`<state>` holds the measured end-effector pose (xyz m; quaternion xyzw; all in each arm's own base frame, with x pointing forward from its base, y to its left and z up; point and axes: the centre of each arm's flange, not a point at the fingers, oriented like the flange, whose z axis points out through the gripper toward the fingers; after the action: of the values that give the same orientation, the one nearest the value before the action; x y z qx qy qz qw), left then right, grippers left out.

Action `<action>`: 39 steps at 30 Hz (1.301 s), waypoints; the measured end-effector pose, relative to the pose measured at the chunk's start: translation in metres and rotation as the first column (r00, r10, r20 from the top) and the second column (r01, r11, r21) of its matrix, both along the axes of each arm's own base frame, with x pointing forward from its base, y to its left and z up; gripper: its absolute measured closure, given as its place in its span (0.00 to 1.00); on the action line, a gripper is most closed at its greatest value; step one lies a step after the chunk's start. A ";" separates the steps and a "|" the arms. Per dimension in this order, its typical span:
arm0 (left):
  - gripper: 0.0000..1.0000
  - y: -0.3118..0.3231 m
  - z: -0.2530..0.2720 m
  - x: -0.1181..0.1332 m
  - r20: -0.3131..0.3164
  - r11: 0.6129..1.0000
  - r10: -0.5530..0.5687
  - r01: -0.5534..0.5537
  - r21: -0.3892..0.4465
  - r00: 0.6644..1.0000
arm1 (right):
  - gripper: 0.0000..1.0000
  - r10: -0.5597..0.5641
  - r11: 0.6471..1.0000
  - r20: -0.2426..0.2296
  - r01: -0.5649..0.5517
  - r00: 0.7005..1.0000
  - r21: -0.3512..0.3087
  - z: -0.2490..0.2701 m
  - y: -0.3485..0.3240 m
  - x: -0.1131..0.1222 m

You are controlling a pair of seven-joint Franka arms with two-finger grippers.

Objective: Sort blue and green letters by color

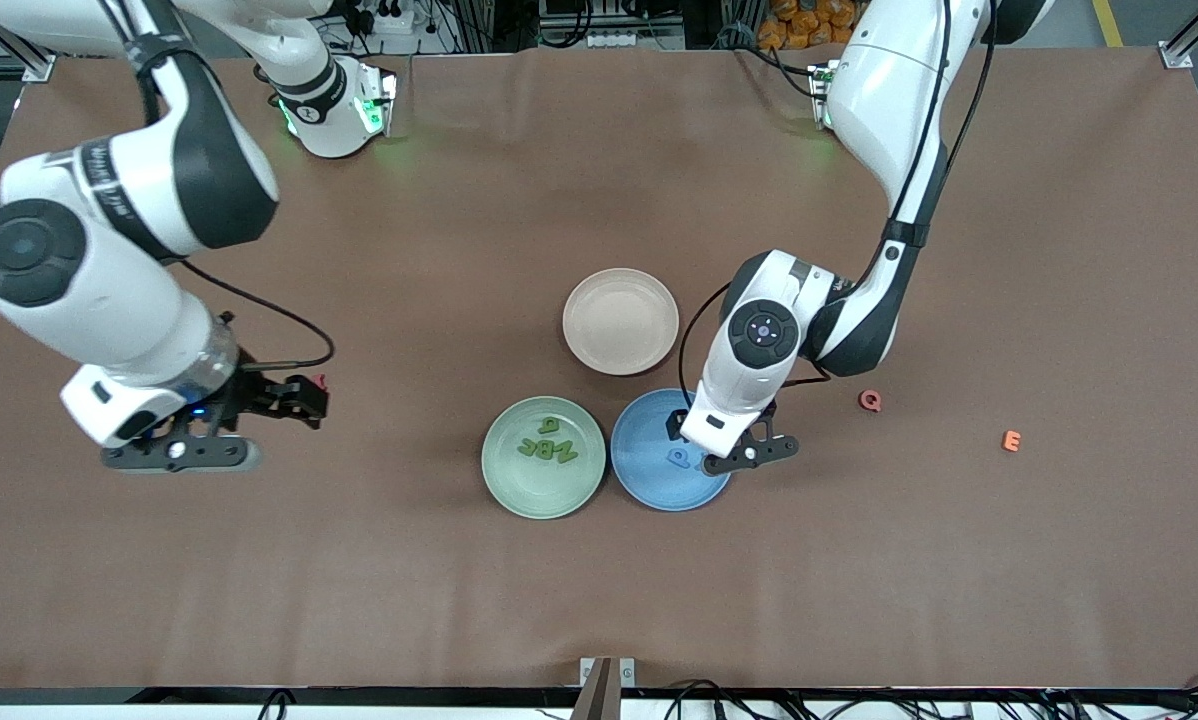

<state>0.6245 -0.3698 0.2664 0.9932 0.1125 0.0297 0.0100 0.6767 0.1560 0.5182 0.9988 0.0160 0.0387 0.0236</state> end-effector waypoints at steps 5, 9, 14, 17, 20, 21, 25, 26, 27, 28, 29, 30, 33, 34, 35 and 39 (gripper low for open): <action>0.00 0.023 0.016 0.017 0.023 1.000 0.022 -0.022 -0.012 0.999 | 0.00 -0.001 1.000 -0.018 0.000 1.000 -0.013 0.005 -0.026 0.000; 0.00 0.056 0.028 0.033 0.027 1.000 0.008 -0.008 -0.009 1.000 | 0.00 -0.018 1.000 -0.020 0.018 1.000 -0.017 0.008 -0.049 0.003; 0.00 0.106 0.033 0.054 0.023 0.999 -0.039 0.039 0.005 0.999 | 0.00 -0.026 0.999 -0.023 0.026 0.999 -0.019 0.008 -0.081 0.007; 0.00 0.142 0.031 0.066 0.019 0.997 -0.073 0.072 0.014 0.997 | 0.00 -0.040 0.999 -0.023 0.040 0.999 -0.020 0.008 -0.099 0.009; 0.00 0.171 0.030 0.074 0.016 0.995 -0.098 0.098 0.021 0.995 | 0.00 -0.055 0.998 -0.020 0.055 0.998 -0.020 0.008 -0.111 0.010; 0.00 0.183 0.030 0.077 0.014 0.994 -0.106 0.105 0.026 0.994 | 0.00 -0.061 0.998 -0.018 0.061 0.998 -0.019 0.009 -0.115 0.010; 0.00 0.214 0.026 0.081 0.002 0.991 -0.128 0.128 0.042 0.992 | 0.00 -0.078 0.997 -0.006 0.078 0.997 -0.017 0.011 -0.128 0.012; 0.00 0.221 0.025 0.081 -0.001 0.990 -0.132 0.132 0.044 0.991 | 0.00 -0.082 0.997 -0.003 0.082 0.997 -0.016 0.012 -0.131 0.012; 0.00 0.226 0.023 0.081 -0.005 0.990 -0.136 0.136 0.046 0.991 | 0.00 -0.083 0.996 -0.001 0.083 0.997 -0.016 0.013 -0.134 0.012; 0.00 0.231 0.022 0.081 -0.009 0.989 -0.142 0.142 0.048 0.990 | 0.00 -0.082 0.996 0.002 0.082 0.997 -0.017 0.015 -0.138 0.012; 0.00 0.235 0.021 0.081 -0.013 0.988 -0.145 0.146 0.048 0.989 | 0.00 -0.081 0.997 0.004 0.081 0.997 -0.017 0.016 -0.141 0.012; 0.00 0.238 0.019 0.081 -0.016 0.987 -0.150 0.150 0.049 0.989 | 0.00 -0.078 0.997 0.007 0.078 0.997 -0.018 0.018 -0.144 0.012; 0.00 0.245 0.016 0.080 -0.024 0.986 -0.159 0.161 0.050 0.987 | 0.00 -0.060 0.998 0.020 0.061 0.998 -0.022 0.028 -0.157 0.010; 0.00 0.246 0.015 0.080 -0.026 0.985 -0.161 0.163 0.051 0.987 | 0.00 -0.055 0.998 0.026 0.055 0.998 -0.025 0.033 -0.161 0.009; 0.00 0.248 0.014 0.080 -0.028 0.985 -0.165 0.166 0.051 0.986 | 0.00 -0.049 0.998 0.032 0.050 0.998 -0.027 0.038 -0.166 0.007; 0.00 0.260 0.014 0.081 -0.032 0.981 -0.186 0.188 0.055 0.982 | 0.00 -0.039 0.999 0.037 0.040 0.999 -0.024 0.057 -0.180 -0.003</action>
<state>0.7055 -0.1102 0.2800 0.9995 0.0179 0.0187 -0.0173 0.6736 -0.0244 0.5750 0.9977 -0.0036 0.0562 0.0368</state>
